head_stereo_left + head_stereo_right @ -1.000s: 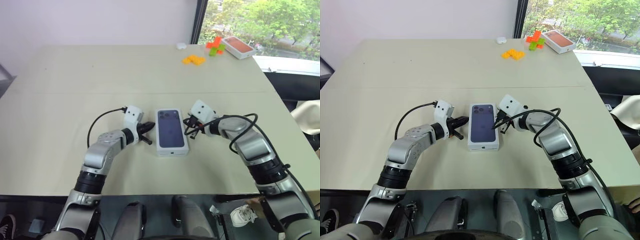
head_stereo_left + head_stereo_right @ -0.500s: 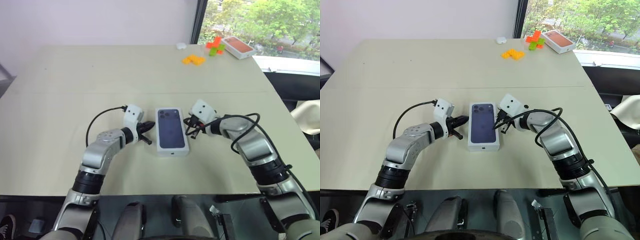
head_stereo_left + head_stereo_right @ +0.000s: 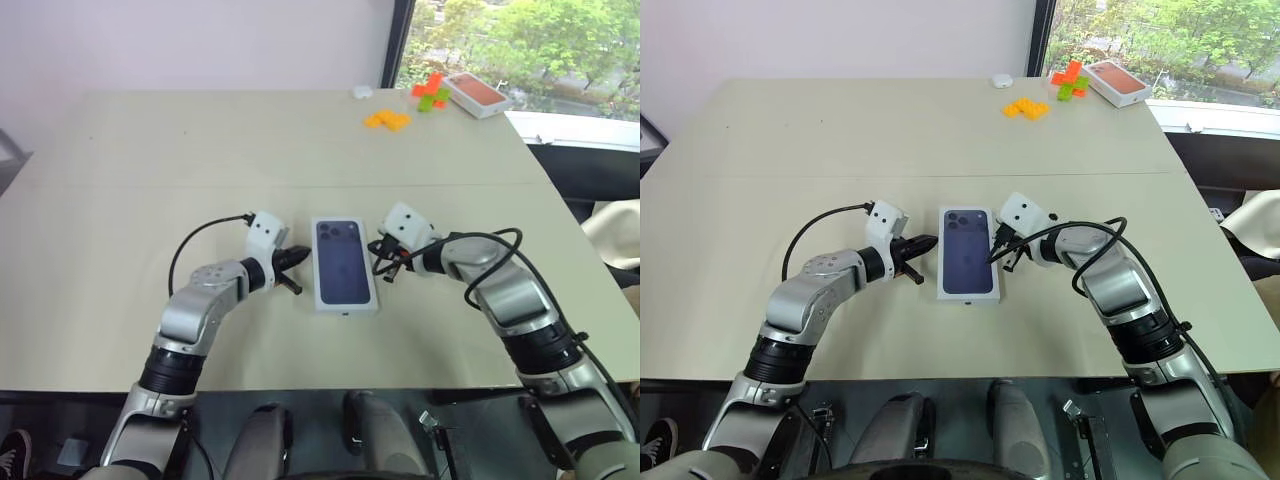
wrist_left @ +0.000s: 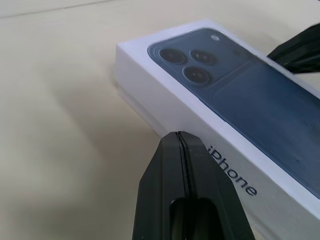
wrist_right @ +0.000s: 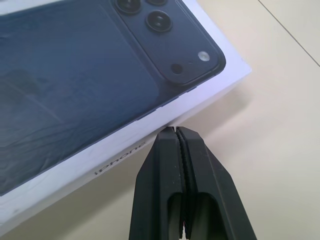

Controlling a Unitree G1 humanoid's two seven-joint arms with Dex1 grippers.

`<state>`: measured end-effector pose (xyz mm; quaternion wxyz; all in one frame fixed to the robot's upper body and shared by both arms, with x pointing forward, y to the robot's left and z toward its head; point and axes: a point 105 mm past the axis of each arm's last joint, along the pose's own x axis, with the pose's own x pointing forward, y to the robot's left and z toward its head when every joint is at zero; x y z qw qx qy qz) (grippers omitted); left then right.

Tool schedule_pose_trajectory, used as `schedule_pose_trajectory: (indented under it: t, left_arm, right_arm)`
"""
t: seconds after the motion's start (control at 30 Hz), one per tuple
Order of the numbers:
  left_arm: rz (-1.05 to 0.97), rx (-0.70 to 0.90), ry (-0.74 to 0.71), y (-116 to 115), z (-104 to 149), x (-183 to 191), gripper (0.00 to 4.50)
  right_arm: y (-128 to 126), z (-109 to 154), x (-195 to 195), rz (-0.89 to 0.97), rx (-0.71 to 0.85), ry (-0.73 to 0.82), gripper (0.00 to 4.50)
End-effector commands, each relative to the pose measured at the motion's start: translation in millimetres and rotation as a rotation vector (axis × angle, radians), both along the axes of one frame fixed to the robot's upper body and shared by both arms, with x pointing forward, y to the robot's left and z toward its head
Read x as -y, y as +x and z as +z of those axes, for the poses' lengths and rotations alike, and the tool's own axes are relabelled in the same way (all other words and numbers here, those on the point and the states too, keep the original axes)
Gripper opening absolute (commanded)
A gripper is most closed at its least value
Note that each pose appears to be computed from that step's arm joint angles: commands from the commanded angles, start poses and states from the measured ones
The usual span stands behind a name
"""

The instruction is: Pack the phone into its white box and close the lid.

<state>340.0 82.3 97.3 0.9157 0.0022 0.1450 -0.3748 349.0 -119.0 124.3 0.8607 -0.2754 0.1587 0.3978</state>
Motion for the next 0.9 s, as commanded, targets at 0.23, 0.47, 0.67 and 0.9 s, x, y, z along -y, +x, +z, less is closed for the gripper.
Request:
schedule_pose_trajectory:
  t: [0.23, 0.47, 0.67, 0.9]
  left_arm:
    - [-0.014, 0.036, -0.007, -3, 7, 3, 0.00]
    - [0.038, 0.123, -0.104, 15, 46, -3, 0.00]
    - [0.091, 0.176, -0.125, 40, 60, 4, 0.00]
    - [0.029, 0.121, -0.066, 39, 32, 25, 0.00]
  right_arm:
    - [-4, 8, -9, 0.044, 0.047, -0.003, 0.07]
    - [16, 35, 11, -0.031, 0.126, 0.030, 0.07]
    - [31, 45, -5, -0.039, 0.193, 0.069, 0.07]
    - [24, 24, -23, 0.007, 0.140, 0.056, 0.07]
